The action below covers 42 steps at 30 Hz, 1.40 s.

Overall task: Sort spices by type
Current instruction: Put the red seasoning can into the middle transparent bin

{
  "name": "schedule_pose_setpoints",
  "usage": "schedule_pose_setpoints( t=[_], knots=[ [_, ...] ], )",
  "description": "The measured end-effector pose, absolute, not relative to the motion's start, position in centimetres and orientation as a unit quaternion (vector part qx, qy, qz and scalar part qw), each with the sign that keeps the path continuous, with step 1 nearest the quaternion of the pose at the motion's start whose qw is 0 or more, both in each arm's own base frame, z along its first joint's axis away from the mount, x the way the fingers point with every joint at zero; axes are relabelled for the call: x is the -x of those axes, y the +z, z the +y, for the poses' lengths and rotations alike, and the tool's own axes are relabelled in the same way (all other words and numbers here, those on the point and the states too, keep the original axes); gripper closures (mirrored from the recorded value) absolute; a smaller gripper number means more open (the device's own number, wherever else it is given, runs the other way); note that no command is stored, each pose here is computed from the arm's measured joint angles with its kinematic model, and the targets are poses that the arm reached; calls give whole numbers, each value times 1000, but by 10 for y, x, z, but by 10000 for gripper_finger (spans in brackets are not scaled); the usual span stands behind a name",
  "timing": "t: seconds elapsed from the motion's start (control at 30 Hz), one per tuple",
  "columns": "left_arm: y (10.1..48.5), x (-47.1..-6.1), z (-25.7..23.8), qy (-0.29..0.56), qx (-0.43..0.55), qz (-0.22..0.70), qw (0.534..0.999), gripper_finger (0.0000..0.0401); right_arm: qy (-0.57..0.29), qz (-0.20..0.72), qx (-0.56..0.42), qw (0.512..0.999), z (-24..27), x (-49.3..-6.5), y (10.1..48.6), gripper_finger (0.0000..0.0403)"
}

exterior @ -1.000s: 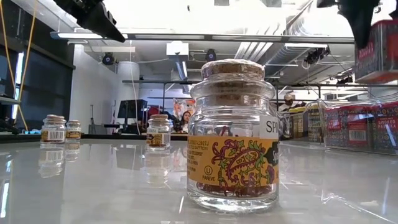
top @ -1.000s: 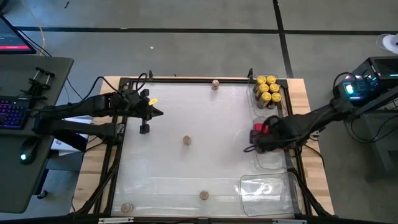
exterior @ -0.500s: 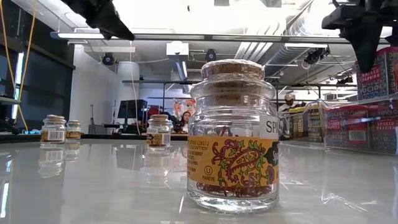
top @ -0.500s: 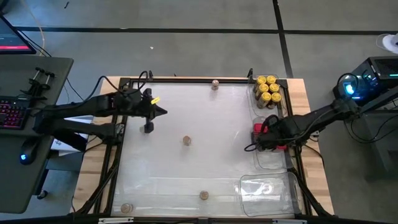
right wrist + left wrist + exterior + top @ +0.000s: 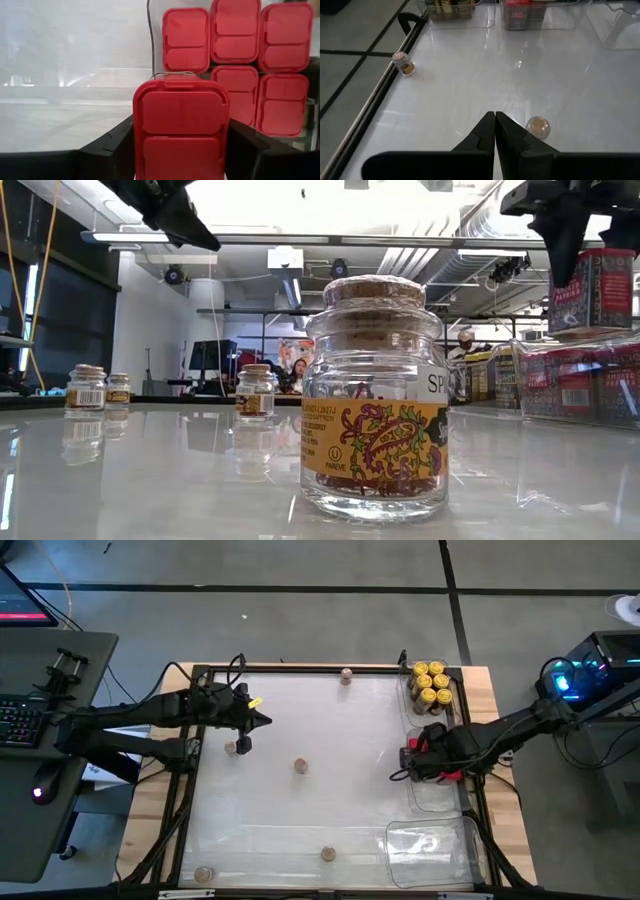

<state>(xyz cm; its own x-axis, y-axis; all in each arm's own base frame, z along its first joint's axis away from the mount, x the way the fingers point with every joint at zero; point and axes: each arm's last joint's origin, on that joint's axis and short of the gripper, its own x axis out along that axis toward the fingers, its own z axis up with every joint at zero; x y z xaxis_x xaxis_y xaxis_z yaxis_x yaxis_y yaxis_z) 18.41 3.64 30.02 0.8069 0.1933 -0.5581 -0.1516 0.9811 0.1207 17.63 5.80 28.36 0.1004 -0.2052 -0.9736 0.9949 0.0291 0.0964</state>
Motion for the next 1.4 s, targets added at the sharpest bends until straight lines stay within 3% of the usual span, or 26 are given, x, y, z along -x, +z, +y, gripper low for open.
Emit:
schedule_pose_setpoints(
  t=[0.37,1.03,1.4],
  knots=[
    [300,-184,36,84,-56,300,949,401,-523,441,-476,553,59,-174,265,192],
    [300,-184,36,83,-58,301,948,401,-522,458,-455,558,52,-156,273,193],
    [299,-184,36,83,-58,304,947,401,-525,455,-450,561,55,-167,267,193]
  ],
)
